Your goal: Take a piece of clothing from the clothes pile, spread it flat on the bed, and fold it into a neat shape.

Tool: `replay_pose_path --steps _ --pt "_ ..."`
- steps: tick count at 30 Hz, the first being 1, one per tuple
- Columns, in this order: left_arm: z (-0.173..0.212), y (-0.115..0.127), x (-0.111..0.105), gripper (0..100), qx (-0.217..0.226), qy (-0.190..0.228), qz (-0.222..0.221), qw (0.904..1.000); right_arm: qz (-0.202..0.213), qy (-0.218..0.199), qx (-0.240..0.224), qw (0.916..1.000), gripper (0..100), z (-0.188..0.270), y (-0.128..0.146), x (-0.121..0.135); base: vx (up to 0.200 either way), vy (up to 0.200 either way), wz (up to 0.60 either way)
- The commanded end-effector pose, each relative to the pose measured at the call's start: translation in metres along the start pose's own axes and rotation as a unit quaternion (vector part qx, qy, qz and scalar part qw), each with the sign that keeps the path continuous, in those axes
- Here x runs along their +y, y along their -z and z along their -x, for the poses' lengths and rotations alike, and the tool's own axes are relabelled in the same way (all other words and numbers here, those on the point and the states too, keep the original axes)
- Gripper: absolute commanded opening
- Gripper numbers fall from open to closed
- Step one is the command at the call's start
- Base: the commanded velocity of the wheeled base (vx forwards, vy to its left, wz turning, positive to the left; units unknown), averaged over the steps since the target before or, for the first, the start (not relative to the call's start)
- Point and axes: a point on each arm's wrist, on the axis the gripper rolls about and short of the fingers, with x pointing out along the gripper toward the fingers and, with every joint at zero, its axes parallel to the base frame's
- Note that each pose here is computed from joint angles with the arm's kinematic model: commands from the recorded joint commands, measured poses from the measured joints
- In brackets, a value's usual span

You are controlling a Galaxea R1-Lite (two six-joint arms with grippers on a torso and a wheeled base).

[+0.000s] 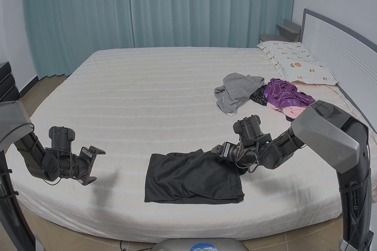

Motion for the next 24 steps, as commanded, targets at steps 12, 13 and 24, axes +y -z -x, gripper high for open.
replay_pose_path --steps 12,13,24 --pt "-0.001 0.000 0.001 100 0.000 -0.002 -0.014 0.9999 0.060 0.043 0.011 0.9973 0 -0.019 0.006 -0.004 0.000 0.000 0.00" --pt "-0.001 0.000 0.001 100 0.000 -0.002 -0.014 0.9999 0.060 0.043 0.011 0.9973 0 -0.019 0.006 -0.004 0.000 0.000 0.00" --pt "-0.003 0.002 -0.001 100 0.002 0.000 -0.025 0.9997 0.004 0.054 -0.037 0.9979 0 -0.017 -0.032 -0.036 0.000 0.000 0.00"
